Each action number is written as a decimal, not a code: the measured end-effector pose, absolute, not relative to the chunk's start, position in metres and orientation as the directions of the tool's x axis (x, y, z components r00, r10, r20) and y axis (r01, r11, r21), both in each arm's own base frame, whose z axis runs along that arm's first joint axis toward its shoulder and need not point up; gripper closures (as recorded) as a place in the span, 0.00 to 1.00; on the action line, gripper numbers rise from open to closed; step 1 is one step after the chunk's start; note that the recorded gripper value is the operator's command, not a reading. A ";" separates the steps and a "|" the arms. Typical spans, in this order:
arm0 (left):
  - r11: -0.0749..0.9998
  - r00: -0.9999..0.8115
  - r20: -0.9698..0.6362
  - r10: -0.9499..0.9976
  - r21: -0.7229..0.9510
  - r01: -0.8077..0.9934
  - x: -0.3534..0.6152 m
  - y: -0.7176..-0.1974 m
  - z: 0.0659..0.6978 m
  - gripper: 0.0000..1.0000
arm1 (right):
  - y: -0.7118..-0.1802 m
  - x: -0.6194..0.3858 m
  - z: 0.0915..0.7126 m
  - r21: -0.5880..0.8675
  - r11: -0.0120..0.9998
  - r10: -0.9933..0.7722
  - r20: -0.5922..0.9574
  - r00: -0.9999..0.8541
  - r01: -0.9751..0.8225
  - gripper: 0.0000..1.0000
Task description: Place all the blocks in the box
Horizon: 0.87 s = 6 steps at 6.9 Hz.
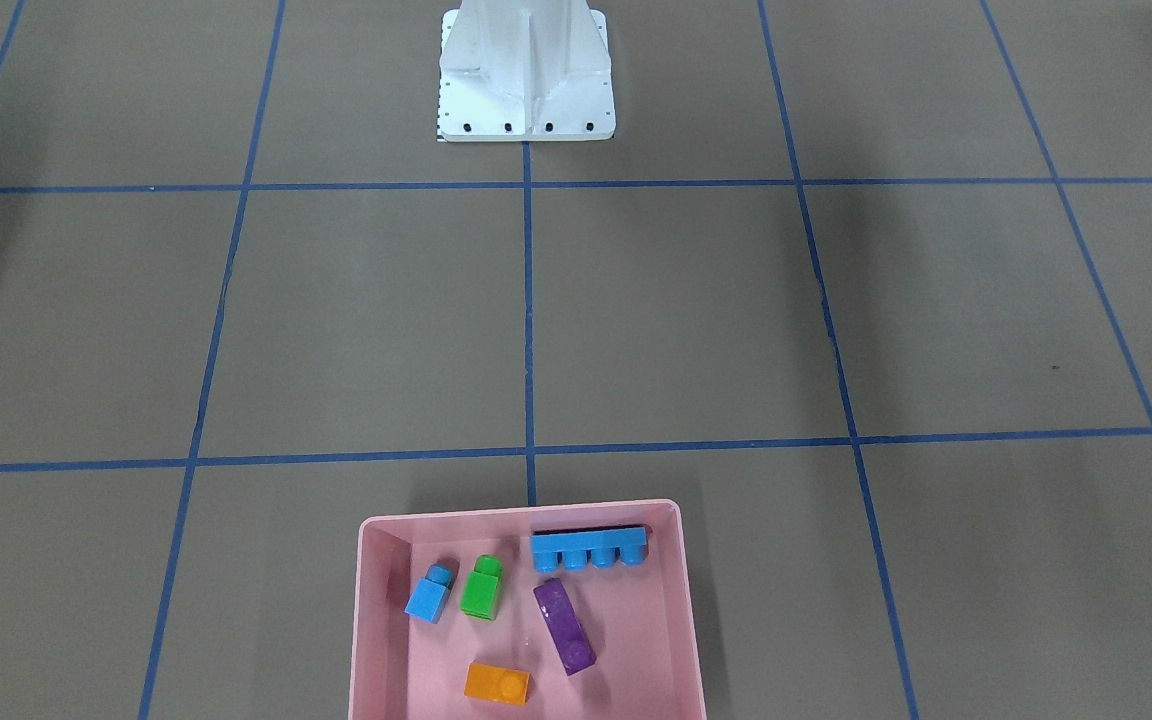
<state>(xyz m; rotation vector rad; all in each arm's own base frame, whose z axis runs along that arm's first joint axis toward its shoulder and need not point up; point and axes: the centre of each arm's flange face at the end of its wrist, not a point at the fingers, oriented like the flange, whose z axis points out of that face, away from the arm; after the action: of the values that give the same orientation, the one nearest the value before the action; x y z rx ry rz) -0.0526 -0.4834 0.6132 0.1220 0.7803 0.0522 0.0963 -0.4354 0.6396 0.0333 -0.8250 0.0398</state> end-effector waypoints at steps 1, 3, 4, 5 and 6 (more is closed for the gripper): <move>0.992 0.710 -0.699 0.089 0.126 -0.001 -0.053 -0.482 0.615 0.00 | -0.436 0.096 0.639 0.015 0.999 0.022 0.734 0.678 -0.049 0.00; 0.993 0.709 -0.700 0.086 0.118 -0.003 -0.051 -0.482 0.618 0.00 | -0.436 0.097 0.639 0.010 0.998 0.030 0.733 0.680 -0.055 0.00; 0.993 0.709 -0.700 0.084 0.115 -0.004 -0.051 -0.482 0.620 0.00 | -0.436 0.097 0.639 -0.013 0.997 0.062 0.732 0.679 -0.078 0.00; 0.994 0.708 -0.701 0.083 0.113 -0.004 -0.051 -0.482 0.620 0.00 | -0.436 0.097 0.639 -0.041 0.993 0.105 0.730 0.676 -0.109 0.00; 0.994 0.708 -0.701 0.083 0.113 -0.005 -0.050 -0.482 0.620 0.00 | -0.437 0.097 0.638 -0.054 0.991 0.123 0.728 0.674 -0.123 0.00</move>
<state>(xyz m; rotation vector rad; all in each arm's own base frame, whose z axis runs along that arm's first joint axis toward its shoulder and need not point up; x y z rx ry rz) -0.0503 -0.4820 0.6204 0.1052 0.7826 0.0485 0.0969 -0.4366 0.6383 -0.0001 -0.8190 0.1386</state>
